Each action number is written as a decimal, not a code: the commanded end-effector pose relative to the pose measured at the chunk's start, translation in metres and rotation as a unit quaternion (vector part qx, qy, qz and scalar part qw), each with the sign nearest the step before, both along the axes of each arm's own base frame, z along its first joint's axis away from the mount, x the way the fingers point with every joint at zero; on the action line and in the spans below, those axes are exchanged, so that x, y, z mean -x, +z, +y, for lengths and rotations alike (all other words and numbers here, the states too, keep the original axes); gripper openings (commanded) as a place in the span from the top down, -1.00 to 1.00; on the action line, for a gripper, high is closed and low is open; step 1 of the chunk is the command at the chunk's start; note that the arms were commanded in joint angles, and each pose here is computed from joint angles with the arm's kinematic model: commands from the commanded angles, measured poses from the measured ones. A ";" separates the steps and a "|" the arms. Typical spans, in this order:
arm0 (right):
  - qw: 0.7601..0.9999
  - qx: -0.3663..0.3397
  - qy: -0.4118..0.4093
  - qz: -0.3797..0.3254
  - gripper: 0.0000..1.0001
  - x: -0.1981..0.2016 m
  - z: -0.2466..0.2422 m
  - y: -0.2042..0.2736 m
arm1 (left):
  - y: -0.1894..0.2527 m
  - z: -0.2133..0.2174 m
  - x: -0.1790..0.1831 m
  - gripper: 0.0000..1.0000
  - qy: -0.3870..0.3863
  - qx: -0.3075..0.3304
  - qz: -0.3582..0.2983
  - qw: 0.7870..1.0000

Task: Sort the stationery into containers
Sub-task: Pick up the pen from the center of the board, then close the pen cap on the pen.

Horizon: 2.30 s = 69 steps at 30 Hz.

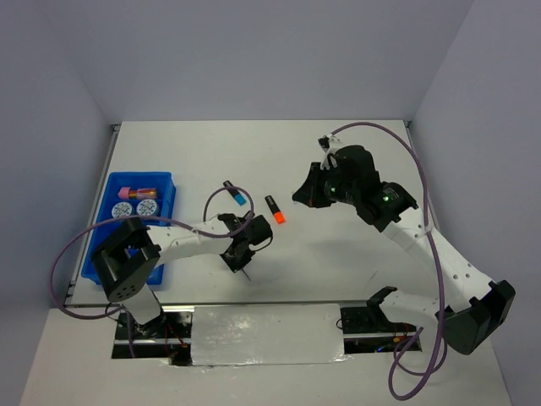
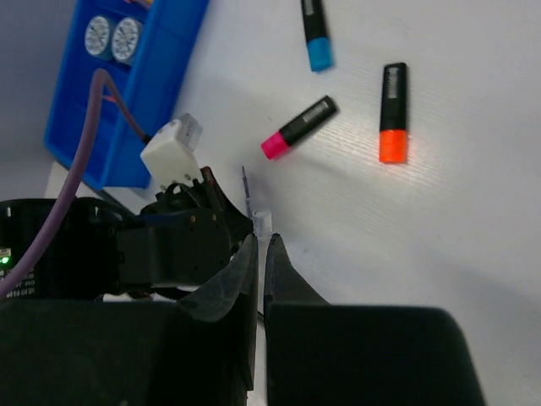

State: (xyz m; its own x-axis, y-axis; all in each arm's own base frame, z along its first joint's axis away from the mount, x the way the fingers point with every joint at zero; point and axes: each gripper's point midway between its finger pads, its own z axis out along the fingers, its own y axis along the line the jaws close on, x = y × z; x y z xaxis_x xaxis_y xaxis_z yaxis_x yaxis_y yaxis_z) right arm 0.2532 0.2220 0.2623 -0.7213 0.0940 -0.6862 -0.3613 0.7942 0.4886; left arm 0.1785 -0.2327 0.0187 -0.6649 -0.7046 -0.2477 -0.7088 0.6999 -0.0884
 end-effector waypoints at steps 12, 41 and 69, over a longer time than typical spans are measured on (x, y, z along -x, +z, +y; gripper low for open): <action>0.926 -0.320 -0.103 -0.170 1.00 -0.004 -0.008 0.104 | 0.231 -0.118 0.050 1.00 -0.496 0.336 -0.431 0.674; 0.932 -0.329 -0.064 -0.139 1.00 0.001 0.012 0.090 | 0.276 -0.100 0.004 1.00 -0.550 0.374 -0.454 0.593; 0.935 -0.326 -0.039 -0.131 1.00 -0.001 0.025 0.087 | 0.270 -0.092 -0.009 1.00 -0.541 0.380 -0.455 0.597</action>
